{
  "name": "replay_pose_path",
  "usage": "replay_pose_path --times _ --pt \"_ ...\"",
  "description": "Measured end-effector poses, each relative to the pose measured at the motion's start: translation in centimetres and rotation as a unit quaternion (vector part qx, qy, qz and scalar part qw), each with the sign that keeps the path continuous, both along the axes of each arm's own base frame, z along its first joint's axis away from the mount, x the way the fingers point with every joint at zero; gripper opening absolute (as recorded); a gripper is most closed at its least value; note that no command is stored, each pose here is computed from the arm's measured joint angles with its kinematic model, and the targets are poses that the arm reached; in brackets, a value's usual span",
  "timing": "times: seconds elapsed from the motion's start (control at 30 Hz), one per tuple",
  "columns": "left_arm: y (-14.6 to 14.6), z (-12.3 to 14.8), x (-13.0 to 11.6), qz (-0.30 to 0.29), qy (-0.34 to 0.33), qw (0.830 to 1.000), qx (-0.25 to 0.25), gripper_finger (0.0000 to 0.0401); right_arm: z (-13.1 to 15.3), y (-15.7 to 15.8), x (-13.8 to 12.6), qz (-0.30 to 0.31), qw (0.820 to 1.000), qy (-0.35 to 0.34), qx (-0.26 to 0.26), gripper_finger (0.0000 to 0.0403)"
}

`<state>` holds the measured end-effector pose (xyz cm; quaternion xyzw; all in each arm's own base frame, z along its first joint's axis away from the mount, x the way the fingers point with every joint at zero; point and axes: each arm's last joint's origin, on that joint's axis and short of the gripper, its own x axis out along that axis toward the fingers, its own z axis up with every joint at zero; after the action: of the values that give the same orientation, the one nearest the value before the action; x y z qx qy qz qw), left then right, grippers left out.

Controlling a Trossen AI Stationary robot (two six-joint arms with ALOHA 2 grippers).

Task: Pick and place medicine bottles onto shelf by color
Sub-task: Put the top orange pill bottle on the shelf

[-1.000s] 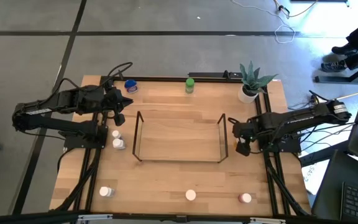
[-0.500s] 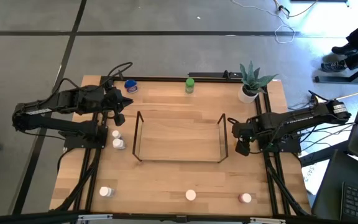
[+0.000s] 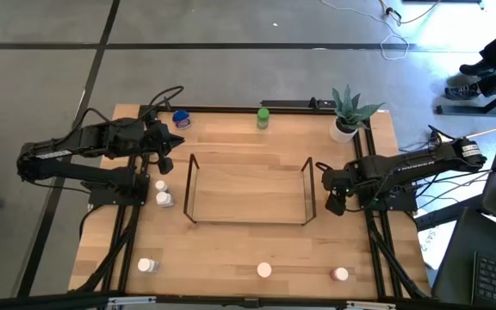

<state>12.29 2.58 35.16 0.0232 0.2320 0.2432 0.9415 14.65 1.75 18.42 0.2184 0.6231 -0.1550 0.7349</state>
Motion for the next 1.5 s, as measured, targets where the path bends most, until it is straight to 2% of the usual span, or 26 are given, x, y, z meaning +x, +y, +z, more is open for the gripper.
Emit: replay_pose_path --times 0.37,0.73,1.07,1.27,1.5 --pt "0.0 0.0 0.0 0.0 0.0 1.0 0.0 0.0025 5.0 0.0 0.3 -0.01 1.0 0.011 0.003 0.0215" --pt "0.0 0.0 0.0 0.0 0.0 1.0 0.0 0.0025 12.7 -0.2 -0.9 -0.057 0.998 0.007 -0.001 0.0215" --pt "0.0 0.0 0.0 0.0 0.0 1.0 0.0 0.0025 18.9 -0.6 -1.4 -0.069 0.992 -0.092 -0.05 0.0216" --pt "0.0 0.0 0.0 0.0 0.0 1.0 0.0 0.0025 20.6 -0.7 0.0 -0.032 0.989 -0.111 -0.097 0.0216" --pt "0.0 0.0 0.0 0.0 0.0 1.0 0.0 0.0025 21.8 -0.6 3.6 0.021 0.982 -0.128 -0.134 0.0216"
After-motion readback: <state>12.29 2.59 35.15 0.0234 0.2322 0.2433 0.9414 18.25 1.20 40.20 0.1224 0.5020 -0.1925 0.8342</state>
